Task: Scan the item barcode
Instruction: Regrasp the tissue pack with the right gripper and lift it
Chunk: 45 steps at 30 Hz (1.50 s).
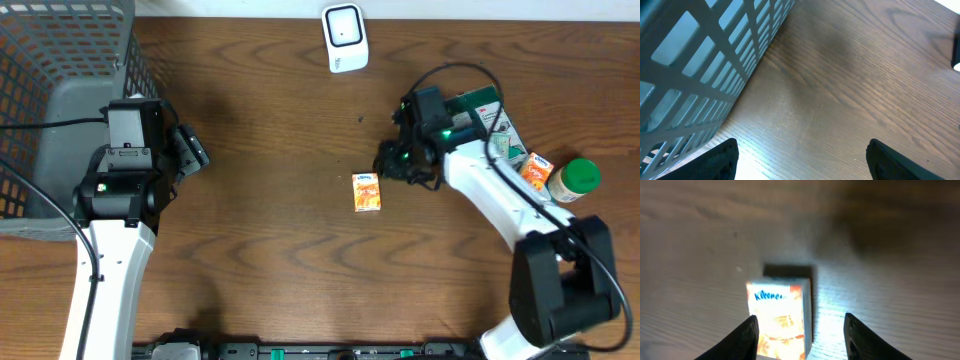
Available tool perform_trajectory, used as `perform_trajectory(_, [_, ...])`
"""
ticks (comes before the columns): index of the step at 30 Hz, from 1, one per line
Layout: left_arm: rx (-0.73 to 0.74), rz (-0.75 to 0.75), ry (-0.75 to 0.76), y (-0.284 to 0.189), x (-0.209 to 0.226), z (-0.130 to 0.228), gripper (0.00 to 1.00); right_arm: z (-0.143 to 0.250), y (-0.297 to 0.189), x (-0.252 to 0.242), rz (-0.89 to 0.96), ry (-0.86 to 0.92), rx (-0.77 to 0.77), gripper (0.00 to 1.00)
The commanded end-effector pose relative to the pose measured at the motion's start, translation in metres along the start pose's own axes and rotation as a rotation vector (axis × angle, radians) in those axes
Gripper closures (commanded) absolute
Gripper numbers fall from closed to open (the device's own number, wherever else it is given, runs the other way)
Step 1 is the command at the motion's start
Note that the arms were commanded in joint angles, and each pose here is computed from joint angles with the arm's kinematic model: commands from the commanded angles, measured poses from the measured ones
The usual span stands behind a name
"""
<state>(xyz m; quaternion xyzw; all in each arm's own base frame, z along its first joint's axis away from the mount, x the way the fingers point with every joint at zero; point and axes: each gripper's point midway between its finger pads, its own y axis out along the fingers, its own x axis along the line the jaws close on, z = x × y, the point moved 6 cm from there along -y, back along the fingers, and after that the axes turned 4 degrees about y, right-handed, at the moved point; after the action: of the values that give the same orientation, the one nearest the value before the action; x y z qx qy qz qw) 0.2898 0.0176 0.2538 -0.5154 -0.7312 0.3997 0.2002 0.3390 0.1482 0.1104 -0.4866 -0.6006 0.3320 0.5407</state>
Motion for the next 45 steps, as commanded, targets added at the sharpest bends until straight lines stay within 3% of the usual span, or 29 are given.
perform_trajectory(1, [-0.002, -0.016, 0.003, 0.000, 0.003, 0.000, 0.17, 0.018, 0.016, 0.004, -0.010, -0.003, 0.061, 0.52])
perform_trajectory(6, [-0.002, -0.016, 0.003, 0.000, 0.003, 0.000, 0.17, 0.028, 0.027, 0.000, -0.007, 0.041, 0.065, 0.55])
perform_trajectory(13, [-0.002, -0.016, 0.003, 0.000, 0.003, 0.000, 0.17, 0.034, 0.039, -0.003, -0.023, 0.059, 0.044, 0.67])
perform_trajectory(21, [-0.002, -0.016, 0.003, 0.000, 0.003, 0.000, 0.17, 0.044, 0.050, 0.000, -0.045, 0.044, 0.025, 0.68])
perform_trajectory(28, [-0.002, -0.016, 0.003, 0.000, 0.003, 0.000, 0.17, 0.040, 0.047, -0.002, -0.051, 0.051, 0.008, 0.93])
perform_trajectory(33, [-0.002, -0.016, 0.003, 0.000, 0.003, 0.000, 0.17, 0.020, 0.019, -0.009, -0.072, 0.096, -0.054, 0.99])
perform_trajectory(38, [-0.002, -0.016, 0.003, 0.000, 0.003, 0.000, 0.17, 0.009, -0.030, -0.001, -0.114, -0.018, -0.180, 0.99])
perform_trajectory(45, [-0.002, -0.016, 0.003, 0.000, 0.003, 0.000, 0.17, 0.009, -0.100, -0.009, 0.001, -0.040, -0.398, 0.99])
